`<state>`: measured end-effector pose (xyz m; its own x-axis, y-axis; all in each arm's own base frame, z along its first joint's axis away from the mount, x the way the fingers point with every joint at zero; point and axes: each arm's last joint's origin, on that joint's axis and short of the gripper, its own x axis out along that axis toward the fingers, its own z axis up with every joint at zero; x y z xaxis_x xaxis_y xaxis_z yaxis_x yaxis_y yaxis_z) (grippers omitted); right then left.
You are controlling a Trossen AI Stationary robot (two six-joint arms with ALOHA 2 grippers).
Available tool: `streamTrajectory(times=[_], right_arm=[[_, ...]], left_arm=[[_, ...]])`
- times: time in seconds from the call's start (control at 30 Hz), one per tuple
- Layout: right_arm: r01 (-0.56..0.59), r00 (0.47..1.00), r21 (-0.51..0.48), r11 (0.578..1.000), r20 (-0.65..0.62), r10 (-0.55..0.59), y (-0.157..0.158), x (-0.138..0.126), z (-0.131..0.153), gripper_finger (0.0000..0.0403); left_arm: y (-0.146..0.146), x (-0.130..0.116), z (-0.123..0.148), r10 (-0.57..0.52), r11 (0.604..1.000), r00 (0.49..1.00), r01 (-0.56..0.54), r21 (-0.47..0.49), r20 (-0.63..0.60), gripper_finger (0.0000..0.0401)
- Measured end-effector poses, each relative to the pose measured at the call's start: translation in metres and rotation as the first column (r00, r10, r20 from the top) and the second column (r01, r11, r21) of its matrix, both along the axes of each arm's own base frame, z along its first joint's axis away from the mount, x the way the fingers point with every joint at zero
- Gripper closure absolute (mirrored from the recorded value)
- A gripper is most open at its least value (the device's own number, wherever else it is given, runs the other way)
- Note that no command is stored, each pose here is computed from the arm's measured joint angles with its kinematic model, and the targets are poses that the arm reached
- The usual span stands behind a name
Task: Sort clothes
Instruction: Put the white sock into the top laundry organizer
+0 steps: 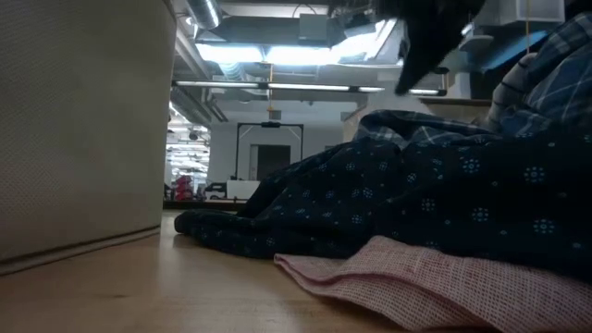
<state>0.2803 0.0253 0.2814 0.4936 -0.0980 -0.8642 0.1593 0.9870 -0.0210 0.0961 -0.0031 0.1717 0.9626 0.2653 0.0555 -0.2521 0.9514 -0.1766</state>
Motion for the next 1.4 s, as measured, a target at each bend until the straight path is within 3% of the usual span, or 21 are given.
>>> streamTrajectory(times=[0.13, 0.23, 0.33, 0.43, 0.53, 0.63, 0.7, 0.77, 0.83, 0.93, 1.17, 1.27, 1.4], right_arm=[[-0.017, 0.999, 0.064, 0.998, -0.033, 0.019, 0.003, 0.008, -0.022, 0.0380], [-0.040, 0.998, 0.055, 0.998, -0.039, 0.043, 0.003, 0.014, -0.027, 0.0343], [-0.068, 0.998, -0.036, 0.997, -0.005, 0.068, 0.002, 0.020, -0.017, 0.0294], [-0.054, 0.992, -0.155, 0.986, 0.108, 0.071, -0.002, 0.031, 0.001, 0.0248], [-0.051, 0.979, -0.177, 0.983, 0.186, 0.084, -0.005, 0.037, 0.019, 0.0215], [-0.114, 0.980, -0.122, 0.986, 0.146, 0.132, -0.001, 0.034, 0.024, 0.0197], [-0.150, 0.986, -0.022, 0.988, 0.076, 0.151, 0.005, 0.027, 0.022, 0.0191], [-0.137, 0.991, 0.048, 0.989, 0.004, 0.137, 0.011, 0.020, 0.016, 0.0190], [-0.116, 0.991, 0.054, 0.992, -0.057, 0.119, 0.018, 0.015, 0.004, 0.0190], [-0.093, 0.990, -0.005, 0.996, -0.106, 0.092, 0.023, 0.013, -0.018, 0.0189], [-0.097, 0.994, -0.100, 0.990, -0.061, 0.091, 0.022, 0.021, -0.049, 0.0197], [-0.112, 0.993, -0.133, 0.985, -0.038, 0.108, 0.022, 0.025, -0.049, 0.0235], [-0.137, 0.991, -0.189, 0.972, -0.024, 0.135, 0.022, 0.027, -0.048, 0.0326]], left_arm=[[0.000, 0.000, 0.000, 0.000, 1.000, 1.000, 0.000, 0.002, 0.000, 0.0382], [0.000, 0.000, 0.000, 0.000, 1.000, 1.000, 0.000, 0.002, 0.000, 0.0382], [0.000, 0.000, 0.000, 0.000, 1.000, 1.000, 0.000, 0.002, 0.000, 0.0382], [0.000, 0.000, 0.000, 0.000, 1.000, 1.000, 0.000, 0.002, -0.001, 0.0382], [0.000, 0.000, 0.000, 0.000, 1.000, 1.000, 0.000, 0.002, -0.001, 0.0382], [0.000, 0.000, 0.000, 0.000, 1.000, 1.000, 0.000, -0.002, 0.000, 0.0382], [0.000, 0.000, 0.000, 0.000, 1.000, 1.000, 0.000, -0.002, 0.000, 0.0382], [0.000, 0.000, 0.000, 0.000, 1.000, 1.000, 0.000, -0.004, -0.002, 0.0382], [0.000, 0.000, 0.000, 0.000, 1.000, 1.000, 0.000, -0.004, -0.002, 0.0382], [0.000, 0.000, 0.000, 0.000, 1.000, 1.000, 0.000, -0.004, -0.002, 0.0382], [0.000, 0.000, 0.000, 0.000, 1.000, 1.000, 0.000, -0.004, -0.002, 0.0382], [0.000, 0.000, 0.000, 0.000, 1.000, 1.000, 0.000, -0.004, -0.002, 0.0382], [0.000, 0.000, 0.000, 0.000, 1.000, 1.000, 0.000, -0.004, -0.003, 0.0382]])
